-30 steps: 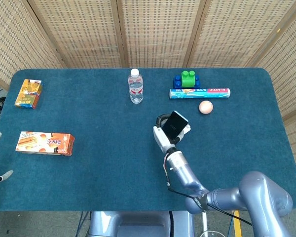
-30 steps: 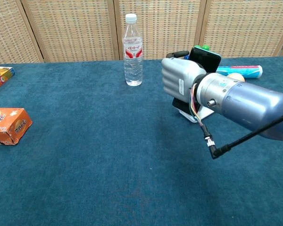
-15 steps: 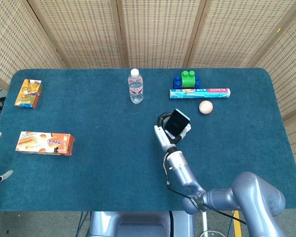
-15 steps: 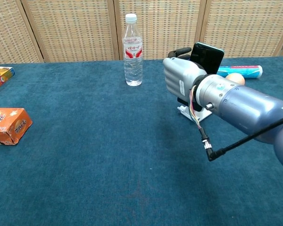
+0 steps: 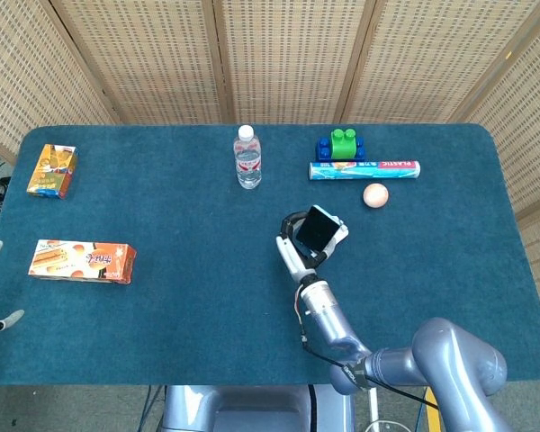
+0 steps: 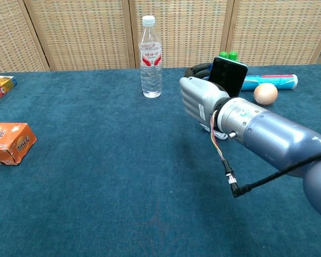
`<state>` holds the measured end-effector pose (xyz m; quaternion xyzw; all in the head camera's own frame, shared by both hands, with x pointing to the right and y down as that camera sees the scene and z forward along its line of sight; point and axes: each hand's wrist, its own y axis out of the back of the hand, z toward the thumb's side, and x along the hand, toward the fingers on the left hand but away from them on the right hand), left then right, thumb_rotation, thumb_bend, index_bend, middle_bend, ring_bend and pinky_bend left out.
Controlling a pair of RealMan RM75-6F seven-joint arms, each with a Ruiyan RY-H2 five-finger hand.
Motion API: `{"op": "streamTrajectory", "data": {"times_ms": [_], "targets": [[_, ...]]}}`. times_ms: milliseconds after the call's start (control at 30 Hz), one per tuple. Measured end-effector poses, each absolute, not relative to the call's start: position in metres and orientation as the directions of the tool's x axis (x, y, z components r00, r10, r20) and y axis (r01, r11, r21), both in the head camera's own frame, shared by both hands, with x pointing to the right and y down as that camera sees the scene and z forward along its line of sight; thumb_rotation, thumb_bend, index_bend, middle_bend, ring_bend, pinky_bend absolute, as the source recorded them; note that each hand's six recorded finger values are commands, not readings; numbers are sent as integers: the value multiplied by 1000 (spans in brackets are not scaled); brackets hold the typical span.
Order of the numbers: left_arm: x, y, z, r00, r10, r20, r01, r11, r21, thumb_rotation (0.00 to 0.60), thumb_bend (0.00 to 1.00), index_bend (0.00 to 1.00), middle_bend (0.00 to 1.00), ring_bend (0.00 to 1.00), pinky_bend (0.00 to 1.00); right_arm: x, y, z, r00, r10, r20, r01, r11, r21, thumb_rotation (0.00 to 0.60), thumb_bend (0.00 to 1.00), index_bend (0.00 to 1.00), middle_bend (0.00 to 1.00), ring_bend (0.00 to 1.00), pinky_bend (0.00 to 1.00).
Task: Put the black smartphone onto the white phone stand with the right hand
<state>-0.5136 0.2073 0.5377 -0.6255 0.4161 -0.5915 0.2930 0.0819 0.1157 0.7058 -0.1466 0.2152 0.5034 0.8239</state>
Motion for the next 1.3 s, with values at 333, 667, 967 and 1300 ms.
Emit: {"op": "streamTrajectory", "data": {"times_ms": [333, 667, 967, 1300], "targets": [[-516, 209, 538, -44, -867, 496, -174, -482, -859, 600, 0, 0, 0, 0, 0, 83, 118, 707, 405, 763, -503, -895, 445, -45, 600, 425, 456, 381, 522, 418], [-516, 208, 537, -42, -868, 495, -175, -481, -859, 600, 0, 0, 0, 0, 0, 86, 115, 707, 401, 768, -499, -892, 452, -21, 600, 414, 456, 359, 502, 418], [-515, 209, 537, -39, -869, 494, -174, -481, -859, 600, 0, 0, 0, 0, 0, 85, 117, 707, 416, 764, -494, -880, 474, -8, 600, 414, 456, 344, 474, 418], [-514, 208, 536, -41, -869, 493, -177, -479, -860, 600, 0, 0, 0, 0, 0, 87, 118, 707, 418, 760, -497, -877, 480, -4, 600, 414, 223, 101, 233, 378]]}}
